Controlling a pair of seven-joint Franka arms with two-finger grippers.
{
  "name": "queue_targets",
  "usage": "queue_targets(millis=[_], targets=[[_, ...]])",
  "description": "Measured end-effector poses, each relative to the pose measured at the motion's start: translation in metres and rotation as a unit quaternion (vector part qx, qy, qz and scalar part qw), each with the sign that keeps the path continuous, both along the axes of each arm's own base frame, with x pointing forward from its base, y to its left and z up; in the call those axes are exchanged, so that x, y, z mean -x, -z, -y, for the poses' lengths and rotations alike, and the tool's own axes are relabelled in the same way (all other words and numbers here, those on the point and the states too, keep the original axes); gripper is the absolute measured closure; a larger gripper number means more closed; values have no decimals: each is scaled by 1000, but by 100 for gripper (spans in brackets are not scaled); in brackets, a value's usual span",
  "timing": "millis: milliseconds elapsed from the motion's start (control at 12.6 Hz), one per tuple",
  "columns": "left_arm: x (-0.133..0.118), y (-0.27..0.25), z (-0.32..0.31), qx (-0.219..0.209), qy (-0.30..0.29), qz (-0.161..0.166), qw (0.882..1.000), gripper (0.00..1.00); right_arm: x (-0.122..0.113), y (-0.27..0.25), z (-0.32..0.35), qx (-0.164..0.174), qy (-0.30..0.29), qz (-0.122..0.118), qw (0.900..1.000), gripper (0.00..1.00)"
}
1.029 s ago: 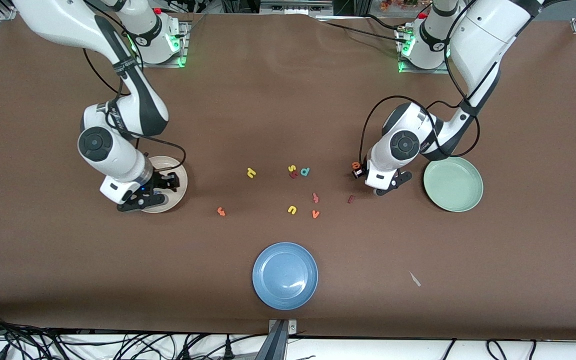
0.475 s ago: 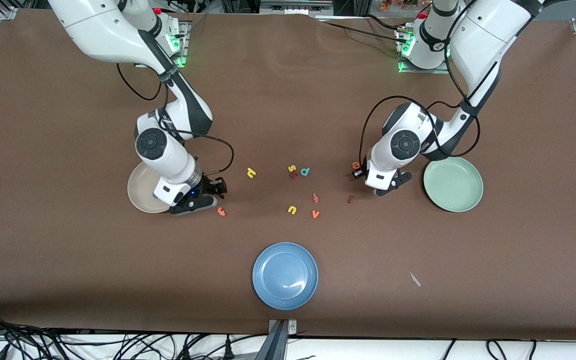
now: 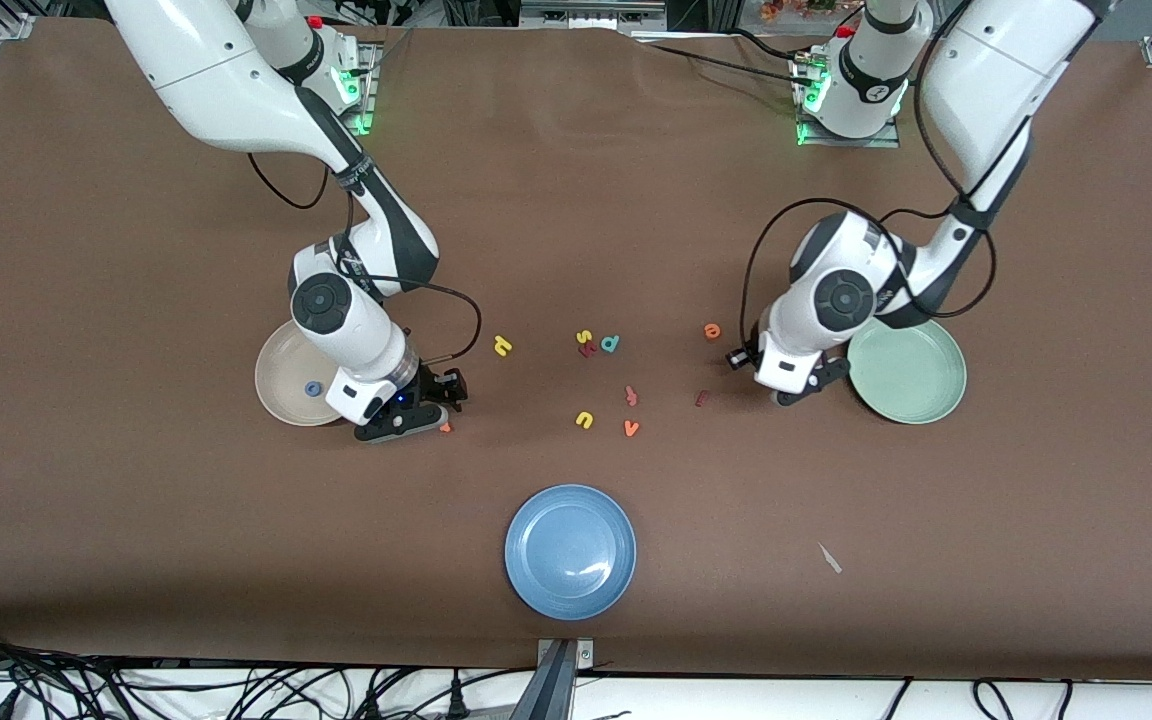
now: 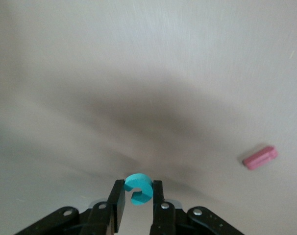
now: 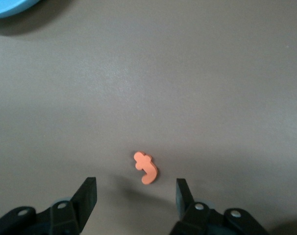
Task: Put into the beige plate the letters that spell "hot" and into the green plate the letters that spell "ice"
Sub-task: 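Grasp the orange letter with the right gripper while the left gripper lifts teal, then place the teal letter on the green plate with the left gripper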
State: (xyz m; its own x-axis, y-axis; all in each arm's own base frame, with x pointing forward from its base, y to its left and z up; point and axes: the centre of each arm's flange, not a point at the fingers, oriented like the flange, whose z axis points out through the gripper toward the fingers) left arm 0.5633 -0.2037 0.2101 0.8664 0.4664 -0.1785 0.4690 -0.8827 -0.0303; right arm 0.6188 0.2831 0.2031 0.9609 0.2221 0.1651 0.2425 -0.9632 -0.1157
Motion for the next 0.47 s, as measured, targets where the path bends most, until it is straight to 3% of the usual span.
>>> queue_targets(millis=[396, 475], targets=[[-61, -90, -125, -4, 68, -14, 998, 75, -6, 22, -7, 18, -22, 14, 999, 30], [-64, -93, -151, 2, 81, -16, 997, 75, -5, 25, -7, 21, -26, 15, 999, 37]])
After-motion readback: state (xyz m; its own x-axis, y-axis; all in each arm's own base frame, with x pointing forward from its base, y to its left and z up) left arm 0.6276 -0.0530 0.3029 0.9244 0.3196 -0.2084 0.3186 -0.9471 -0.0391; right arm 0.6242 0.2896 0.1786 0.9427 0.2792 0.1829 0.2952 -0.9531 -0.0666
